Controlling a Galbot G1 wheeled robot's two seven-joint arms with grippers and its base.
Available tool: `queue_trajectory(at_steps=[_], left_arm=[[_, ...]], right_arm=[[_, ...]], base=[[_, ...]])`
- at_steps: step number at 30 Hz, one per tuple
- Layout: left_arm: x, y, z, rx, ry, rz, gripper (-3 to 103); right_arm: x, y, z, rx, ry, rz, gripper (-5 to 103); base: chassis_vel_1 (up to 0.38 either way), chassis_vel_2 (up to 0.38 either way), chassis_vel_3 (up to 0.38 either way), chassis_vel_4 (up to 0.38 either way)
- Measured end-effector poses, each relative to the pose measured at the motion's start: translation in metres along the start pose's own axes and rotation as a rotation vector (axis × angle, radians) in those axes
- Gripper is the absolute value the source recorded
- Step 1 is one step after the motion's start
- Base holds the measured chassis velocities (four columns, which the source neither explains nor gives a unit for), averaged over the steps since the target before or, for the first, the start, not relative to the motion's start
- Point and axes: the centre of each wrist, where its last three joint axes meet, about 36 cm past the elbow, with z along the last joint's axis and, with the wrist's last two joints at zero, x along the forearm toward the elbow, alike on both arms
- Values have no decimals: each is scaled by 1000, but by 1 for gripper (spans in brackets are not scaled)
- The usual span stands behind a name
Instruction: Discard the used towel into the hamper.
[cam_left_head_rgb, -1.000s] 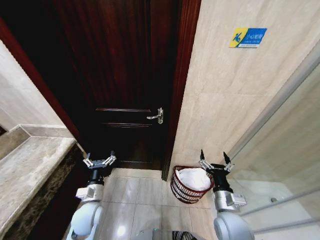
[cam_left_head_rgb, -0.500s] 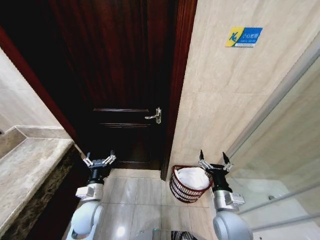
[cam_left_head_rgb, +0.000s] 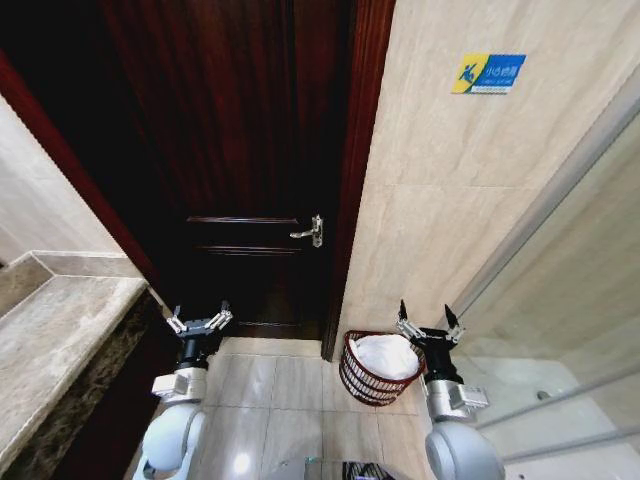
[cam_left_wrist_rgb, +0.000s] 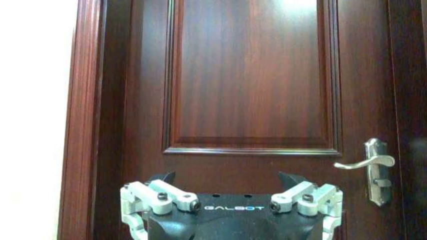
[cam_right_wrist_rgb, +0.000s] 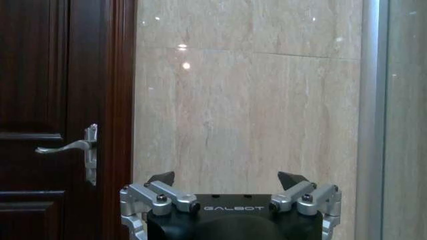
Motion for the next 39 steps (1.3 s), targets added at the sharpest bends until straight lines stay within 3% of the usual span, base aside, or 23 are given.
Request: queue_trajectory(at_steps=[39], left_arm=[[-1, 1, 0, -1, -6, 1, 100]], right_arm=[[4, 0, -1, 2, 8, -5, 100]], base=[[0, 0, 0, 0]])
